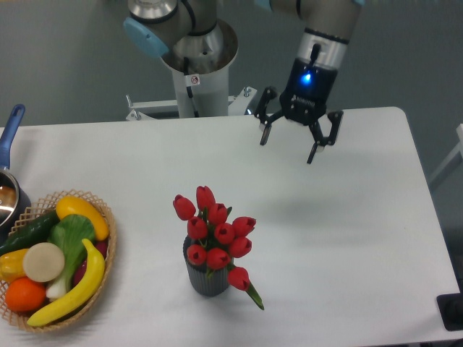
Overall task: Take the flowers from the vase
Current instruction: 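Move the open gripper down toward the red tulip bouquet in the vase, then lower the open gripper around the tulip stems above the vase rim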
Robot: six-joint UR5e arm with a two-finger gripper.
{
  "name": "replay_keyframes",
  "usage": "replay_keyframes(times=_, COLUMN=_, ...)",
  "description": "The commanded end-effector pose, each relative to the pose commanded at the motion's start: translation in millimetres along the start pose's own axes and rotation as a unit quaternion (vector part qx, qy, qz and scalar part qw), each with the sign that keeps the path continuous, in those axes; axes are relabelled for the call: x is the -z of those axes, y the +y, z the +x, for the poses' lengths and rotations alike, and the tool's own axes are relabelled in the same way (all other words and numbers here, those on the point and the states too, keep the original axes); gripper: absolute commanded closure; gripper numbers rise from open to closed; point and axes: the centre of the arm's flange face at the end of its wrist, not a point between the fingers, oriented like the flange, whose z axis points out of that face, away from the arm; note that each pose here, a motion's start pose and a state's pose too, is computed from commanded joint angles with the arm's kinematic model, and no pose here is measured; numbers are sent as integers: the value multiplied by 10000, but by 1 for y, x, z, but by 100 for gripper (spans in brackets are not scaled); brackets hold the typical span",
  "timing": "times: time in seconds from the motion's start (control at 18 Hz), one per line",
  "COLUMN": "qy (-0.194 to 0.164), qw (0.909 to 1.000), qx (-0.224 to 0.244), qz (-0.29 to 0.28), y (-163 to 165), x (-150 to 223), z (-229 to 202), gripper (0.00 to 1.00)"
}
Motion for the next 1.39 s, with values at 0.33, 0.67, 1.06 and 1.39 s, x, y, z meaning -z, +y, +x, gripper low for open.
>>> replay_keyframes(times=0.33, qy=301, qw=9993, qx=-151, qz=140, y=-11, x=-28, z=10, gripper=0)
replay_keyframes(times=0.67, qy=553, qw=9960, qx=-92, qz=699, y=-17, x=-41, z=3, gripper=0)
replay_keyframes(times=1.06, qy=775, qw=9916, qx=-92, qz=1027, y=-15, x=-62, z=-3, gripper=0)
replay_keyframes(times=1.39, qy=846, qw=9910, qx=-144, qz=1028, y=-18, x=-80, z=-12, gripper=0)
